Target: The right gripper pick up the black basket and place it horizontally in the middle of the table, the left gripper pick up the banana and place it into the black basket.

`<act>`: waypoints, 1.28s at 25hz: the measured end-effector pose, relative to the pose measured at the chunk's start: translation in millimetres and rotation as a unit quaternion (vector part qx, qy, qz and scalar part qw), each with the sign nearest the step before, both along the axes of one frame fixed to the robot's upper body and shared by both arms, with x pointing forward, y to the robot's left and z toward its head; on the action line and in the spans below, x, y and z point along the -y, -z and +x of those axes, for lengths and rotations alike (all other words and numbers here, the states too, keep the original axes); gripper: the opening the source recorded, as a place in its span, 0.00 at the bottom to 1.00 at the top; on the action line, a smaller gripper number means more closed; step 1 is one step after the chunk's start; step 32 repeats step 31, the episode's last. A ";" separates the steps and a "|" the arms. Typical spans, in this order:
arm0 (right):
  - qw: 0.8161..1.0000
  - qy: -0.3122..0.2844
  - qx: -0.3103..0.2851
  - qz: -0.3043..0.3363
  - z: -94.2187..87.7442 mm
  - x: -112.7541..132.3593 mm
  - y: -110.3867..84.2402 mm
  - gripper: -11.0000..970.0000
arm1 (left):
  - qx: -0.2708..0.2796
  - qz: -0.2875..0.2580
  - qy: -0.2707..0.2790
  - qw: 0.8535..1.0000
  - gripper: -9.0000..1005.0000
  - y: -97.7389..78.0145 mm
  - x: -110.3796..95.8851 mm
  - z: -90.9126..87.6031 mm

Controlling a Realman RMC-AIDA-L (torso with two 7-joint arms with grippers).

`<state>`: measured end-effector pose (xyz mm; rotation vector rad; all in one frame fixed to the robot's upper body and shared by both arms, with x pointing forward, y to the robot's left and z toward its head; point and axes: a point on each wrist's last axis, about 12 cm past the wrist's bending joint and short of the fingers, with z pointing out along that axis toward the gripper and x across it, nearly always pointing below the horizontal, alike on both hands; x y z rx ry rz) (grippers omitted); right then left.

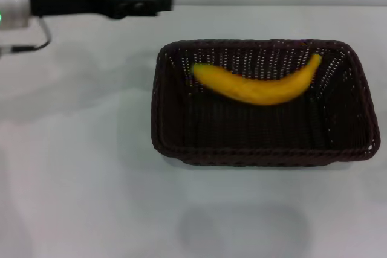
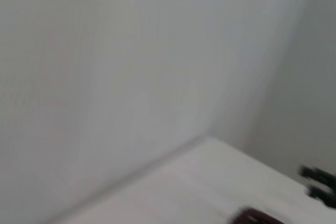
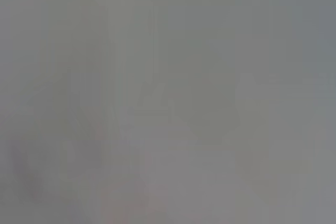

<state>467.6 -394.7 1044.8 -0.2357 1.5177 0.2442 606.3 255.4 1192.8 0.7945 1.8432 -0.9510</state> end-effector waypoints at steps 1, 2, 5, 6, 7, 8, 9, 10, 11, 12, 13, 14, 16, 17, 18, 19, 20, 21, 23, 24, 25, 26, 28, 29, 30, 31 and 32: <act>1.000 -0.002 0.003 -0.002 0.3 -1.3 -0.1 0.90 | 0.018 -0.006 -0.016 1.000 0.87 6.7 -8.2 -6.1; 1.000 -0.004 0.006 -0.005 0.6 -3.4 0.3 0.90 | 0.027 -0.010 -0.024 0.999 0.87 9.7 -12.2 -9.1; 1.000 0.004 0.023 0.002 0.0 -9.2 1.9 0.90 | 0.095 -0.033 -0.093 0.991 0.87 30.1 -44.8 -31.1; 1.000 0.011 0.028 0.008 -0.2 -10.2 2.5 0.90 | 0.116 -0.039 -0.114 0.986 0.87 37.4 -54.5 -38.7; 0.999 0.023 0.034 0.015 -1.1 -10.0 2.9 0.90 | 0.116 -0.039 -0.114 0.986 0.87 37.4 -54.5 -38.7; 0.999 0.033 0.039 0.020 -1.9 -9.8 3.3 0.90 | 0.149 -0.051 -0.158 0.975 0.87 54.0 -73.1 -55.0; 0.998 0.042 0.042 0.024 -3.0 -9.3 3.9 0.90 | 0.174 -0.062 -0.190 0.964 0.87 64.8 -83.2 -65.4; 0.997 0.050 0.044 0.028 -4.0 -9.0 4.6 0.90 | 0.186 -0.063 -0.202 0.959 0.87 69.0 -87.4 -69.8; 0.997 0.055 0.045 0.030 -4.5 -8.9 5.2 0.90 | 0.200 -0.068 -0.225 0.951 0.87 77.5 -93.6 -77.4; 0.997 0.057 0.046 0.032 -4.1 -9.2 5.1 0.90 | 0.220 -0.065 -0.250 0.941 0.87 86.7 -100.3 -86.6; 0.997 0.057 0.047 0.033 -3.3 -9.6 4.8 0.90 | 0.233 -0.065 -0.276 0.930 0.87 95.3 -106.2 -95.8; 0.997 0.056 0.050 0.034 -2.0 -10.2 3.9 0.90 | 0.250 -0.060 -0.302 0.918 0.87 103.8 -111.6 -105.6; 0.996 0.053 0.059 0.037 -0.7 -11.8 1.7 0.90 | 0.269 -0.052 -0.341 0.899 0.87 116.7 -117.6 -119.9; 0.996 0.051 0.064 0.040 -0.4 -13.0 0.6 0.90 | 0.277 -0.053 -0.364 0.888 0.86 122.9 -119.7 -126.2; 0.996 0.051 0.067 0.042 -0.2 -13.9 0.0 0.90 | 0.282 -0.053 -0.385 0.877 0.86 129.1 -121.0 -132.5; 0.995 0.051 0.070 0.045 0.0 -14.8 -0.3 0.90 | 0.285 -0.055 -0.406 0.867 0.87 134.1 -122.2 -137.6; 0.995 0.052 0.071 0.049 0.0 -16.1 0.1 0.90 | 0.291 -0.054 -0.433 0.851 0.87 140.3 -123.6 -144.4; 0.995 0.055 0.072 0.051 0.0 -17.1 0.7 0.90 | 0.293 -0.051 -0.451 0.842 0.87 145.1 -123.8 -149.3; 0.994 0.062 0.073 0.052 0.0 -19.4 2.7 0.90 | 0.304 -0.040 -0.480 0.822 0.87 150.9 -124.7 -157.4; 0.994 0.066 0.073 0.049 0.4 -20.3 3.3 0.90 | 0.312 -0.025 -0.504 0.805 0.87 155.7 -125.4 -164.2; 0.994 0.069 0.074 0.046 0.8 -20.8 3.8 0.90 | 0.312 -0.025 -0.504 0.805 0.87 155.7 -125.4 -164.2; 0.994 0.072 0.075 0.043 1.2 -20.7 3.8 0.90 | 0.314 -0.020 -0.512 0.799 0.87 156.9 -126.0 -166.2; 0.993 0.078 0.077 0.041 1.5 -19.6 3.6 0.90 | 0.312 -0.017 -0.531 0.788 0.87 159.0 -127.7 -168.5; 0.992 0.089 0.080 0.043 1.6 -16.9 3.0 0.90 | 0.310 -0.020 -0.541 0.782 0.87 159.8 -129.1 -169.5; 0.991 0.098 0.081 0.044 1.8 -14.8 2.6 0.90 | 0.307 -0.022 -0.552 0.775 0.87 160.5 -130.3 -170.3; 0.989 0.110 0.084 0.047 1.9 -11.6 1.8 0.90 | 0.305 -0.025 -0.562 0.768 0.87 161.0 -131.6 -170.9; 0.989 0.110 0.084 0.047 1.9 -11.6 1.8 0.90 | 0.305 -0.025 -0.562 0.768 0.87 161.0 -131.6 -170.9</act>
